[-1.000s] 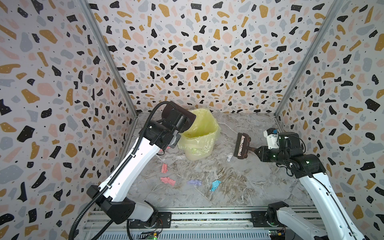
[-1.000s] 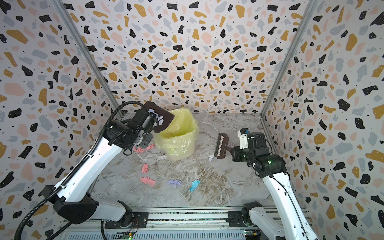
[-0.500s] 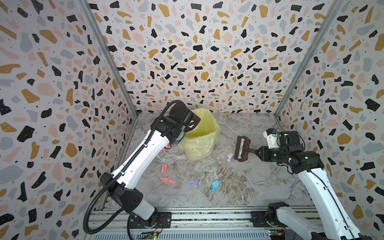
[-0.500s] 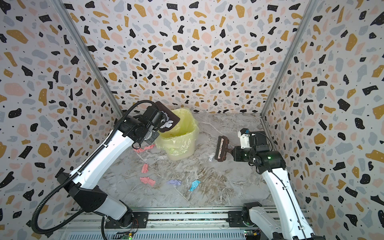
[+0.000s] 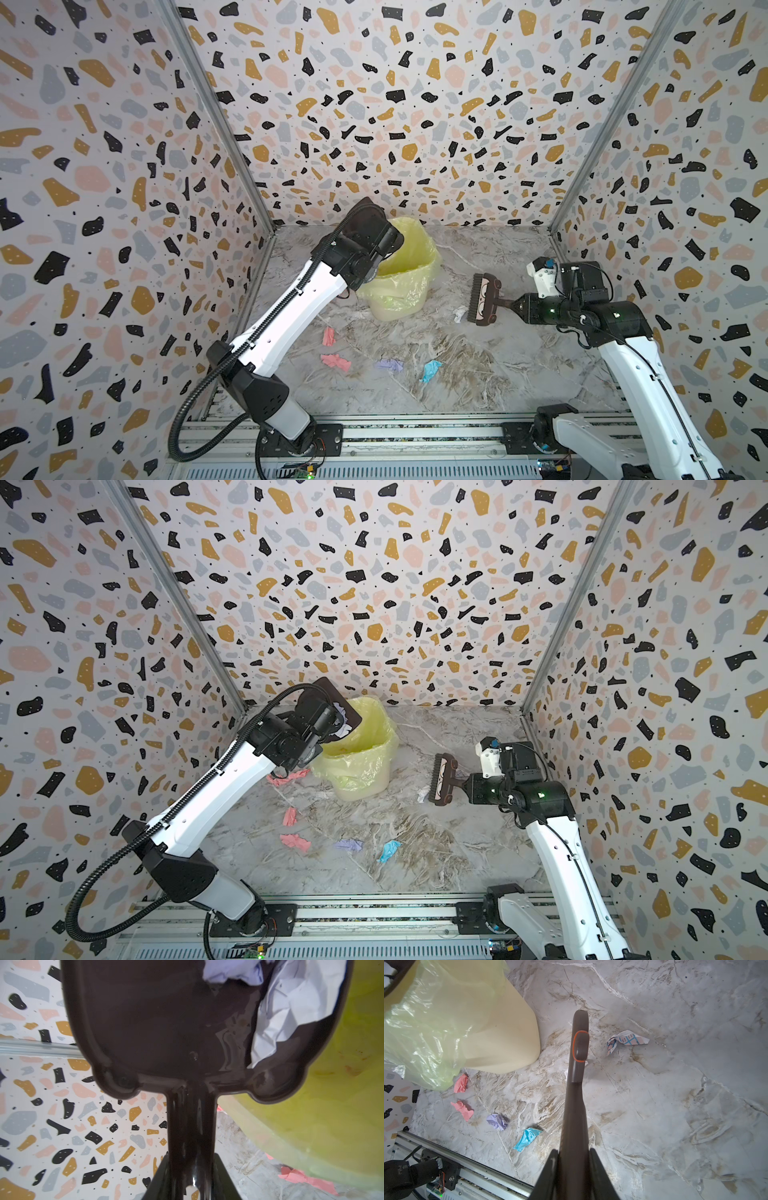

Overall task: Sweep away the paper scraps from the table
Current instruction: 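Tip the dustpan over the bin with the left gripper to empty scraps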

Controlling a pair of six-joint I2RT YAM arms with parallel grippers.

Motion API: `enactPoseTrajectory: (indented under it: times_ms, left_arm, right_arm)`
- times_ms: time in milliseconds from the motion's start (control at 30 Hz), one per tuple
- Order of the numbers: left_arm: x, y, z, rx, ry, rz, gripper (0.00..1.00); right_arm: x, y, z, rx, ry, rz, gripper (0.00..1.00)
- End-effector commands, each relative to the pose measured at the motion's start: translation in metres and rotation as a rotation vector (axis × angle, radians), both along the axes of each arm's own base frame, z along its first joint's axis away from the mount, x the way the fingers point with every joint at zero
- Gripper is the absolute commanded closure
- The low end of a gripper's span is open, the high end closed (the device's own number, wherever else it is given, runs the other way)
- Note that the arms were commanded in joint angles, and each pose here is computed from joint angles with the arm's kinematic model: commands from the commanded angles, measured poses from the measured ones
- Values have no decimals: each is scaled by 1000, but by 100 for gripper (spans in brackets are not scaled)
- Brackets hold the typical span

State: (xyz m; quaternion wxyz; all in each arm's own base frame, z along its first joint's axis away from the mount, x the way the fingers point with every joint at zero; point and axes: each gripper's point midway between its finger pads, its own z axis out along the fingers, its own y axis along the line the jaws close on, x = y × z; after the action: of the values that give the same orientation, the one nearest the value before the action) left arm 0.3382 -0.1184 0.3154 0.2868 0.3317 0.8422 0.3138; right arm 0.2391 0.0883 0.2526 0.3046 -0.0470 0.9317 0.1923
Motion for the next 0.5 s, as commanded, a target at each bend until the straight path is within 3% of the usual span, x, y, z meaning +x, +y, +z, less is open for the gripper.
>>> enactPoseTrajectory:
  times_ms: [0,200,467]
  left_arm:
    - [2,4,8,143,-59,2,100]
    - [-3,-5,21,376,-159,-14,100]
    - [-10,-26,28,496,-216,-64,100]
  right_arm:
    - [2,3,22,15,-57,21,100]
    - [0,4,22,20,-52,26,100]
    - [-3,4,20,29,-45,23,100]
